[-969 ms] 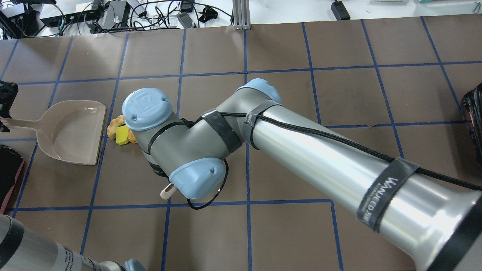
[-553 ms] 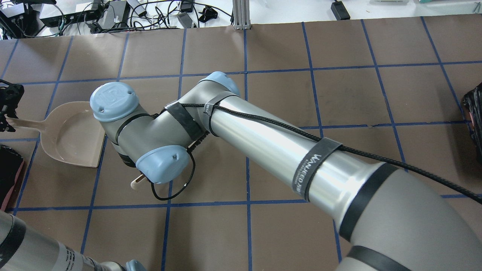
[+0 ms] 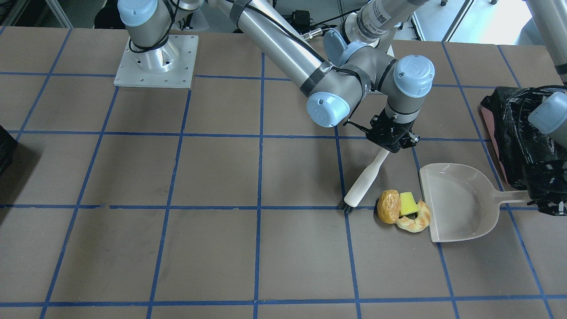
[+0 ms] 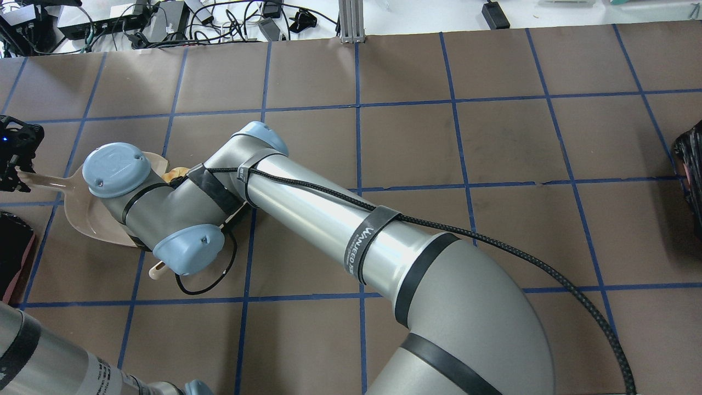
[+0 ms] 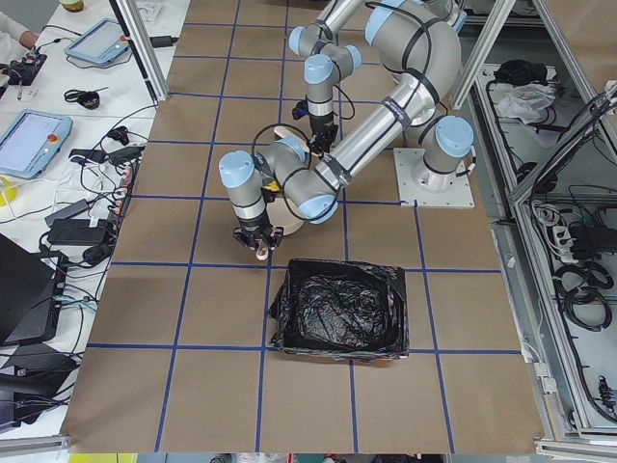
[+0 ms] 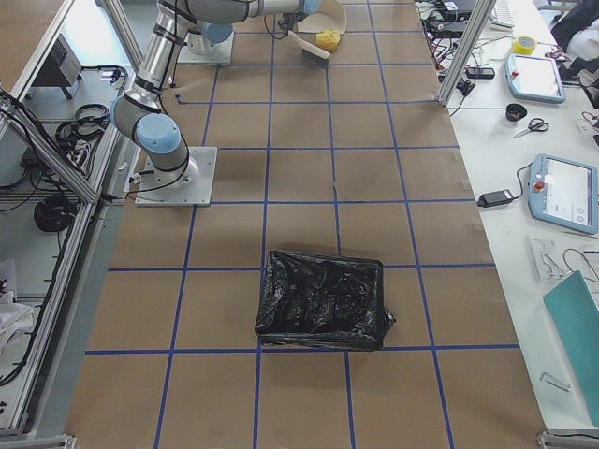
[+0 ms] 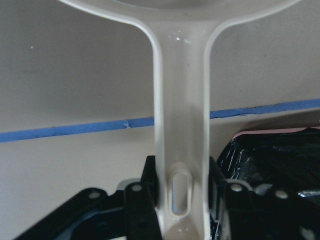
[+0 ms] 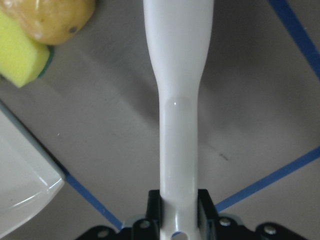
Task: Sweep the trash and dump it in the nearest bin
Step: 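Sweep the trash into the dustpan with the brush in the right gripper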
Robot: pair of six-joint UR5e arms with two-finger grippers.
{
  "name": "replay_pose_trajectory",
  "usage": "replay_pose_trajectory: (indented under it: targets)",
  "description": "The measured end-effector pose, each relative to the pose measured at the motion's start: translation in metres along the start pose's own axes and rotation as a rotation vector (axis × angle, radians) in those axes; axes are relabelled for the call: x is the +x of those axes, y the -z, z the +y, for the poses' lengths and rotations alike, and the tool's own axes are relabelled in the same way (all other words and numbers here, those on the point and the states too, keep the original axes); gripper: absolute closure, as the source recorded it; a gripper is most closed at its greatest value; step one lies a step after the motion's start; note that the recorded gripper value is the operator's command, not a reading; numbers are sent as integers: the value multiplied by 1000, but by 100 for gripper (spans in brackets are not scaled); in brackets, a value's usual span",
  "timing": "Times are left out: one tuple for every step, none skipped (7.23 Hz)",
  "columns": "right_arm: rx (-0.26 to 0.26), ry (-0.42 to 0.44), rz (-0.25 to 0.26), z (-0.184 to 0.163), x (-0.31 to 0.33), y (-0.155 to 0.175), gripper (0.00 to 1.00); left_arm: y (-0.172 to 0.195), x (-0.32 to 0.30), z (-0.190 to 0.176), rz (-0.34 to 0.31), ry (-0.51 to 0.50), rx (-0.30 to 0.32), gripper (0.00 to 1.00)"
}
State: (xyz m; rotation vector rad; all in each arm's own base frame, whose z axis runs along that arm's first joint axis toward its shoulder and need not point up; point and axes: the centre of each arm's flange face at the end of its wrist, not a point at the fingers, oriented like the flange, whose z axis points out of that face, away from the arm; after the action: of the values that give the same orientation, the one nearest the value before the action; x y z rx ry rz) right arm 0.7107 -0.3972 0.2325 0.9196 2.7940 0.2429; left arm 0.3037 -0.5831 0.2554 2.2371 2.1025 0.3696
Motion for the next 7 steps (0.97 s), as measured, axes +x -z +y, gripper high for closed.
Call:
replay_pose_trajectory:
  targets:
    - [-37, 79, -20, 5, -5, -3, 100, 0, 0, -1, 0, -2, 0, 100]
    - [-69, 184, -38, 8, -9, -8, 100, 0, -1, -1, 0, -3, 0, 100]
    - [-90, 323, -59, 10, -16, -14, 100, 0, -1, -1, 0, -3, 0, 100]
    - [-102, 457, -92, 12, -26, -14, 100, 0, -1, -1, 0, -2, -1, 100]
    - [-107, 576, -123, 13, -35, -12, 100, 0, -1, -1, 0, -2, -1, 100]
    - [-105, 681, -142, 13, -42, -14, 100, 0, -1, -1, 0, -2, -1, 100]
    - [-98, 780, -149, 13, -44, -15, 100, 0, -1, -1, 0, -2, 0, 100]
